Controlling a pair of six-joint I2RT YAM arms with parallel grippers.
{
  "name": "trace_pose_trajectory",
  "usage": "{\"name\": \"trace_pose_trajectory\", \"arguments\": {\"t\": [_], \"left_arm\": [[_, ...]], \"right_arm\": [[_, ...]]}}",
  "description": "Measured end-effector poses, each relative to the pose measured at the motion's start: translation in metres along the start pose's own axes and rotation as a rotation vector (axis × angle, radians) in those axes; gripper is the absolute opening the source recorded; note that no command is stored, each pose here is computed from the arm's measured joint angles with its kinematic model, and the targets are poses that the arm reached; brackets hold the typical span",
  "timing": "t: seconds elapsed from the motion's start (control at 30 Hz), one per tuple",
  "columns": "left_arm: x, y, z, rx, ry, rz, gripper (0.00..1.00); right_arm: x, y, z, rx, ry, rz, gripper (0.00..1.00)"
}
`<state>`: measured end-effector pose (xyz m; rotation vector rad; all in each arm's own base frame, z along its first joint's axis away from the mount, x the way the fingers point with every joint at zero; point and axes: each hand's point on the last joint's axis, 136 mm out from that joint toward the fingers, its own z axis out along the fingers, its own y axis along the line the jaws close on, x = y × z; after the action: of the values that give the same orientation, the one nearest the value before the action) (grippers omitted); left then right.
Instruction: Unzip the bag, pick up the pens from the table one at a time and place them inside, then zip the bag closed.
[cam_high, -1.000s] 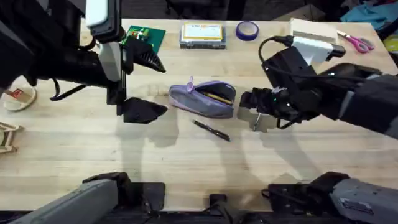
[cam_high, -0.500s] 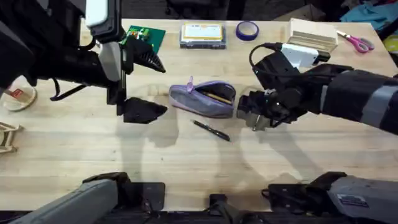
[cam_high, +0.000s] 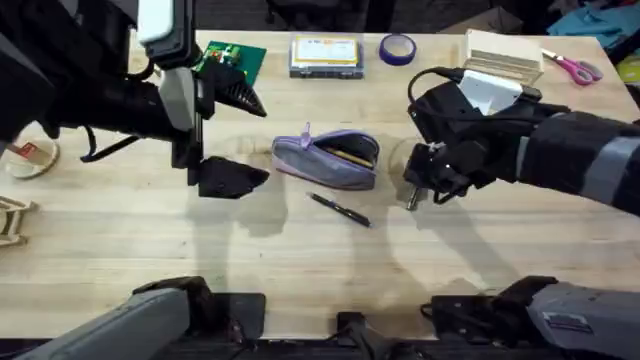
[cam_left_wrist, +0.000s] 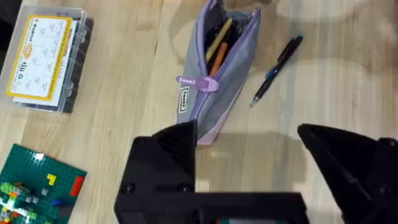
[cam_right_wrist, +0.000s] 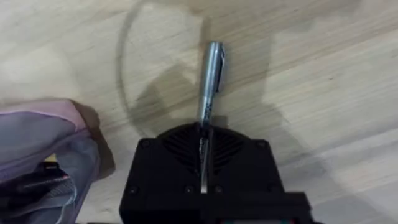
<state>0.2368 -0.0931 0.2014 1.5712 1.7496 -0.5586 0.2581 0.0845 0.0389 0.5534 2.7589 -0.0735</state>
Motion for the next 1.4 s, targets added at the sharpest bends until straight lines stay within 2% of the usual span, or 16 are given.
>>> {"name": "trace_pose_trajectory", "arguments": {"t": [0.2, 0.33, 0.7, 0.93, 1.17, 1.4], "left_arm": [[0.000, 0.000, 0.000, 0.000, 0.000, 0.000, 0.993], [0.000, 0.000, 0.000, 0.000, 0.000, 0.000, 0.993], [0.000, 0.000, 0.000, 0.000, 0.000, 0.000, 0.993], [0.000, 0.000, 0.000, 0.000, 0.000, 0.000, 0.993], [0.000, 0.000, 0.000, 0.000, 0.000, 0.000, 0.993], [0.000, 0.000, 0.000, 0.000, 0.000, 0.000, 0.993]], "right_arm": [[-0.001, 0.000, -0.002, -0.005, -0.006, 0.007, 0.034], [-0.008, 0.004, -0.015, -0.047, -0.042, -0.029, 0.030], [-0.066, 0.036, -0.107, -0.277, -0.330, -0.203, 0.033], [-0.083, 0.071, -0.161, -0.498, -0.520, -0.403, 0.033], [-0.079, 0.103, -0.196, -0.683, -0.621, -0.598, 0.033], [-0.062, 0.117, -0.204, -0.725, -0.667, -0.810, 0.033]]}}
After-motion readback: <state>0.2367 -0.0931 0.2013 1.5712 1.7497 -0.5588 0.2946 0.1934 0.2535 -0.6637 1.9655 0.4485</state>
